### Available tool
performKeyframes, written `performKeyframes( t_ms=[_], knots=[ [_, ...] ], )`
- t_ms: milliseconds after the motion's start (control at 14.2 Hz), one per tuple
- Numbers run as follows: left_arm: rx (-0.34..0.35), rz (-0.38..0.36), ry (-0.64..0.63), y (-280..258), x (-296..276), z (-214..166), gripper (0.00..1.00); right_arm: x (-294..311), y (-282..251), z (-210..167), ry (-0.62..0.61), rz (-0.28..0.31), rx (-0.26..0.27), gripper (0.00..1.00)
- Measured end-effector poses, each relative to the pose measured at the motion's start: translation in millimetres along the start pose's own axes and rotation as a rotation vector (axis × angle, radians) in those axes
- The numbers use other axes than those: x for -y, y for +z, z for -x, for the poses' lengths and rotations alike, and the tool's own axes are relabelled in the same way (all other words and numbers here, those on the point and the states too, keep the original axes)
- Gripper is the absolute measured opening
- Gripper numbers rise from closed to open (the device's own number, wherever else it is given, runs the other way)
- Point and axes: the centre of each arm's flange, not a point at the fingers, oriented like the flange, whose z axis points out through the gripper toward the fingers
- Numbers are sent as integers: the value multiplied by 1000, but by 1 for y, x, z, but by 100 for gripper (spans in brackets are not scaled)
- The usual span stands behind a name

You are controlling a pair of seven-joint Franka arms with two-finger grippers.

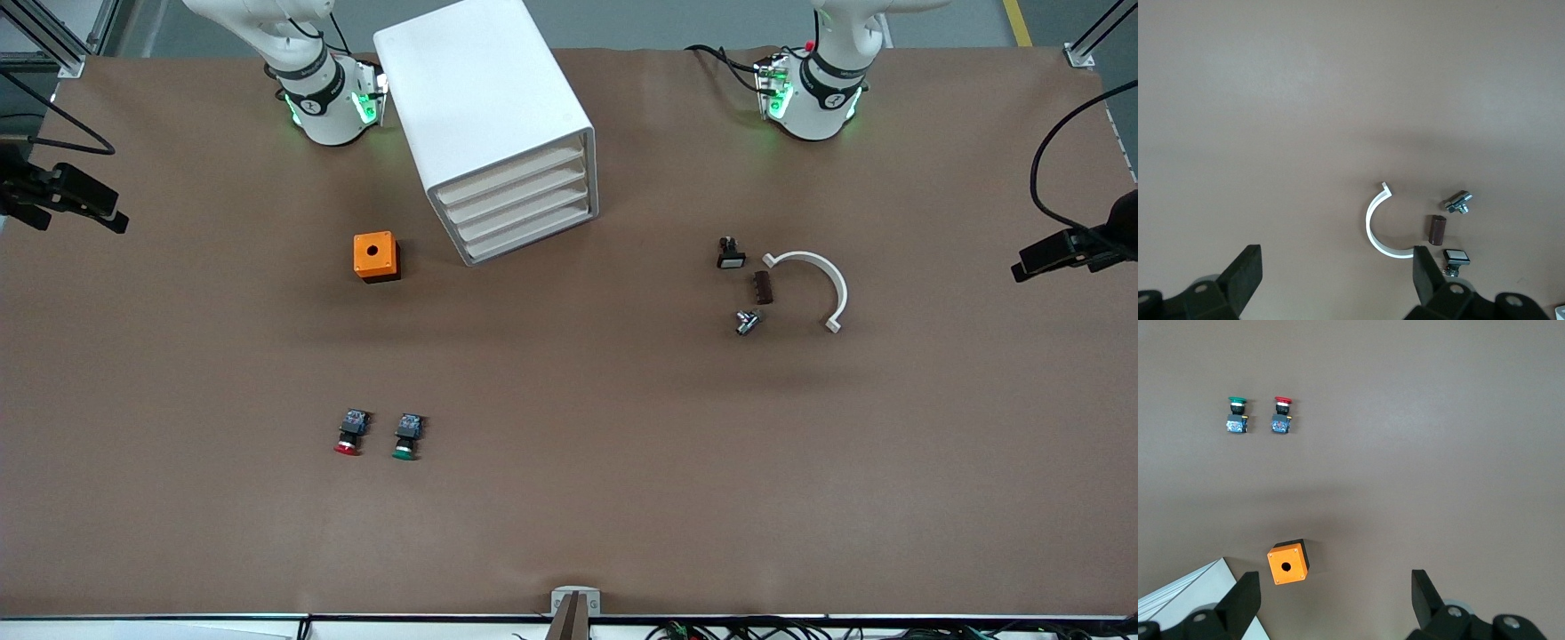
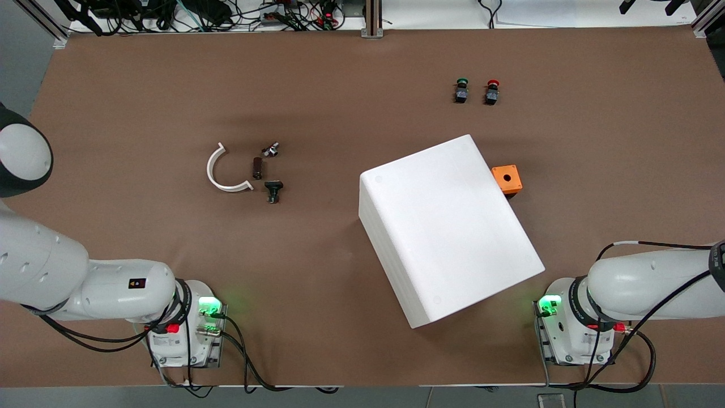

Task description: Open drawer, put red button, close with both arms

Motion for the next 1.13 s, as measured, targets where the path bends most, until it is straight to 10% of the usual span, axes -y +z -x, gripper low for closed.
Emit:
performKeyframes(
  t_ms=[636,919,1131],
  knots=[
    [257,-66,-78,132,-74,-31,100,-2,32,-17,2,3,58,100],
    [311,-161,-267,180,-148,-22,100,-6,111,-61,6,5,142,100],
    [324,-218,-361,204,-201,-7,100,0,136,-82,7,5,111,100]
  ],
)
